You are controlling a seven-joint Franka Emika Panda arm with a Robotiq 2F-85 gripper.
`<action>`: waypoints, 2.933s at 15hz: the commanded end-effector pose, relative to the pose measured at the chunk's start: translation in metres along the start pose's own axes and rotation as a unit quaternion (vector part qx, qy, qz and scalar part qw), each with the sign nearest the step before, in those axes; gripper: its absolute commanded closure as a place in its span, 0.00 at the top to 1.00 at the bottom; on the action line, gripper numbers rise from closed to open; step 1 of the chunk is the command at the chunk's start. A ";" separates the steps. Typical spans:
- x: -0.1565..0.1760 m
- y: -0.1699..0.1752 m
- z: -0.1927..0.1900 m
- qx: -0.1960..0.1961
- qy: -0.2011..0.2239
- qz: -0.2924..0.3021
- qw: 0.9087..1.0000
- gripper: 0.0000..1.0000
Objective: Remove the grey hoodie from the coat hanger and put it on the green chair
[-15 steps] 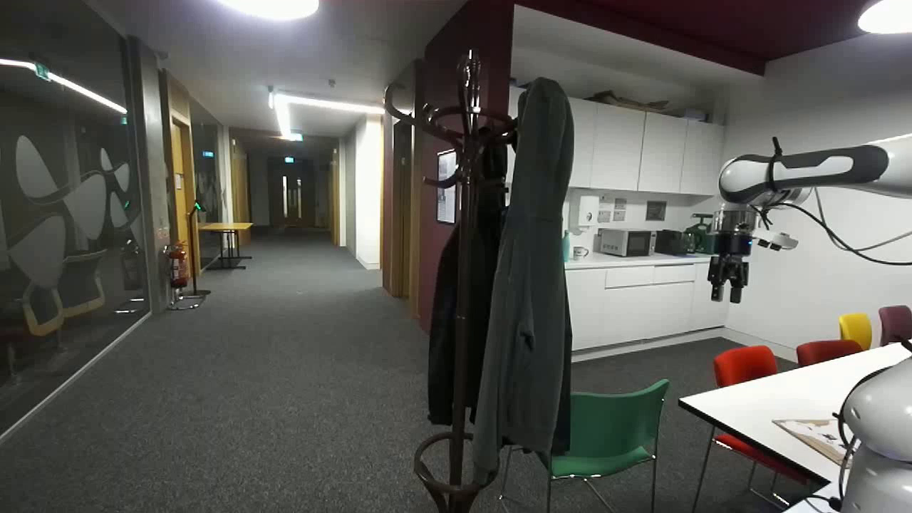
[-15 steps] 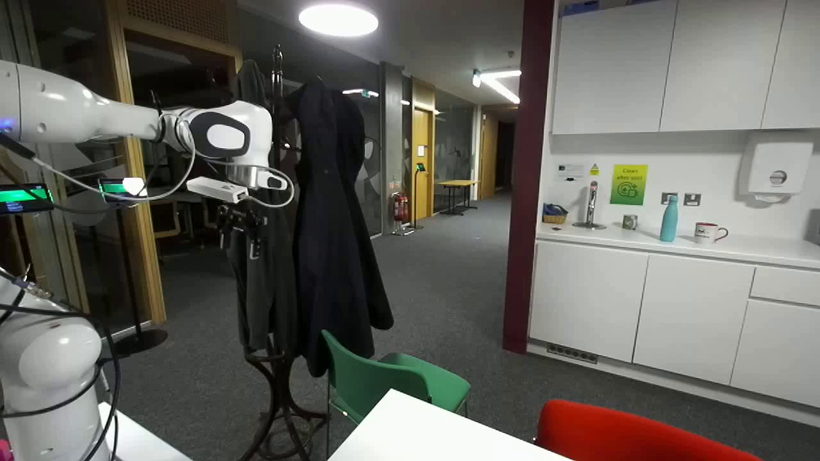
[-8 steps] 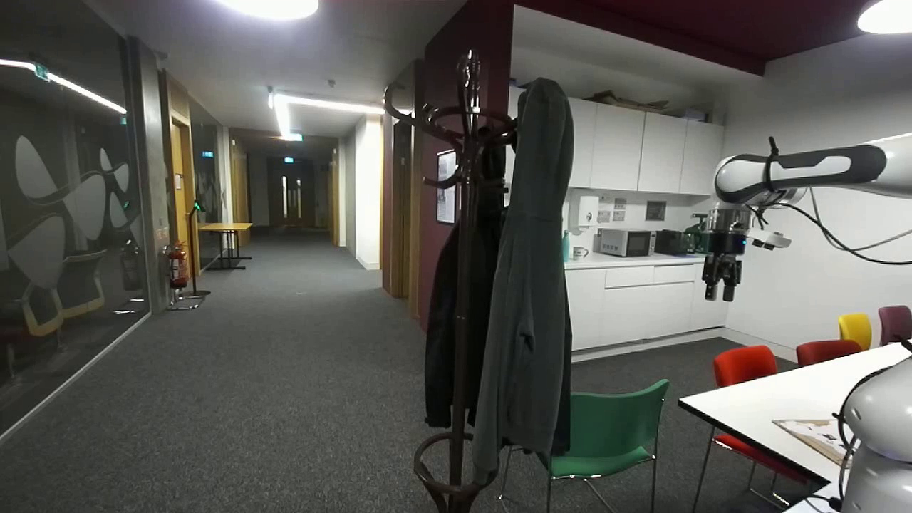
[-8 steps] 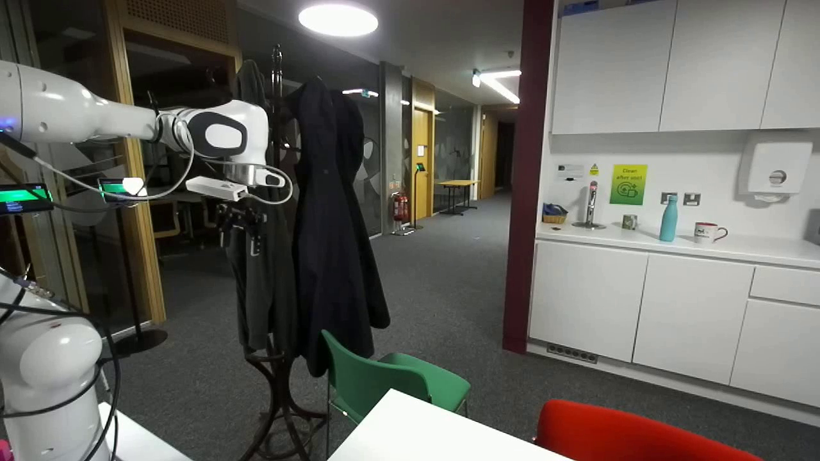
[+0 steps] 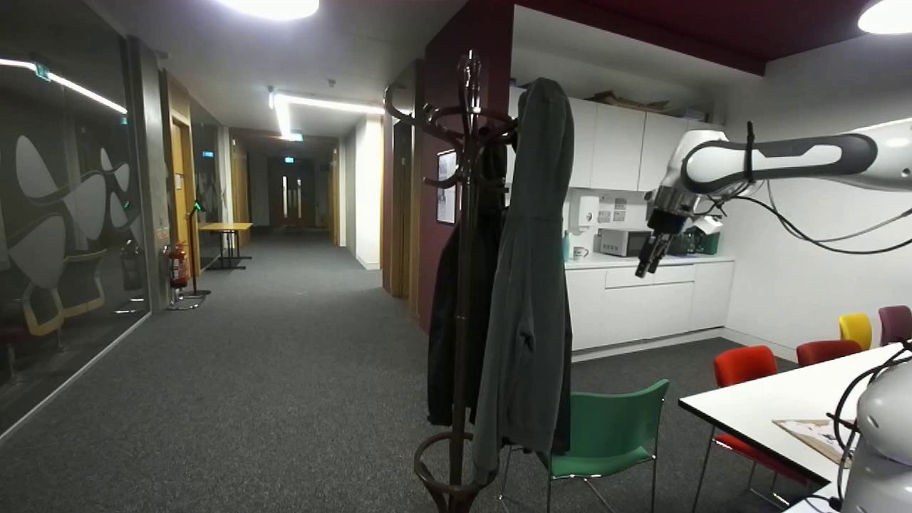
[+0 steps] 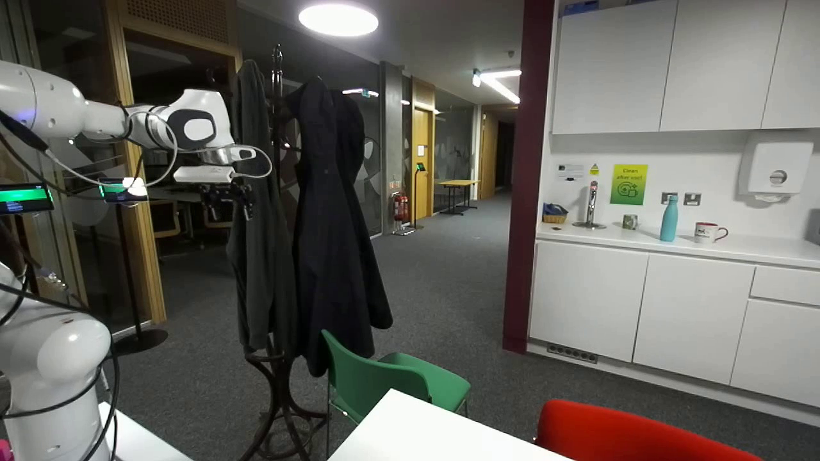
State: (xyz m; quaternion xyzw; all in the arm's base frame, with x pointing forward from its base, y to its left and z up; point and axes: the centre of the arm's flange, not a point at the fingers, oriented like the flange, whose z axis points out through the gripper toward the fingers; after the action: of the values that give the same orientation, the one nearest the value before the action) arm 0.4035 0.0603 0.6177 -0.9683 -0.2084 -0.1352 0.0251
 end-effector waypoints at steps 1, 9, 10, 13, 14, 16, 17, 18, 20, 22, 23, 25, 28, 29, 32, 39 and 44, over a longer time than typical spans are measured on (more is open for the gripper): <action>0.044 -0.040 -0.046 0.001 0.085 -0.058 0.995 1.00; 0.048 -0.075 -0.082 -0.015 0.143 -0.082 0.986 1.00; 0.049 -0.074 -0.080 -0.015 0.141 -0.082 0.987 1.00; 0.053 -0.070 -0.083 -0.046 0.170 -0.085 0.981 1.00; 0.060 -0.070 -0.091 -0.074 0.192 -0.094 0.974 1.00; 0.074 -0.072 -0.112 -0.111 0.229 -0.108 0.961 1.00; 0.079 -0.075 -0.122 -0.129 0.247 -0.116 0.953 1.00; 0.084 -0.078 -0.132 -0.145 0.266 -0.127 0.944 1.00; 0.091 -0.082 -0.147 -0.177 0.305 -0.141 0.925 1.00; 0.103 -0.085 -0.162 -0.209 0.346 -0.144 0.903 1.00; 0.109 -0.084 -0.169 -0.221 0.365 -0.142 0.893 1.00; 0.120 -0.081 -0.187 -0.245 0.401 -0.122 0.874 1.00; 0.133 -0.076 -0.210 -0.264 0.449 -0.083 0.850 1.00; 0.137 -0.079 -0.217 -0.266 0.461 -0.072 0.843 1.00; 0.144 -0.090 -0.226 -0.261 0.491 -0.054 0.829 1.00; 0.160 -0.127 -0.236 -0.214 0.548 -0.050 0.807 1.00; 0.163 -0.125 -0.238 -0.224 0.565 -0.049 0.792 1.00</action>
State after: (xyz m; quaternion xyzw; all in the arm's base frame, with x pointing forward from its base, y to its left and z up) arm 0.4247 0.2110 0.8800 -0.7077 -0.1769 -0.6793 -0.0805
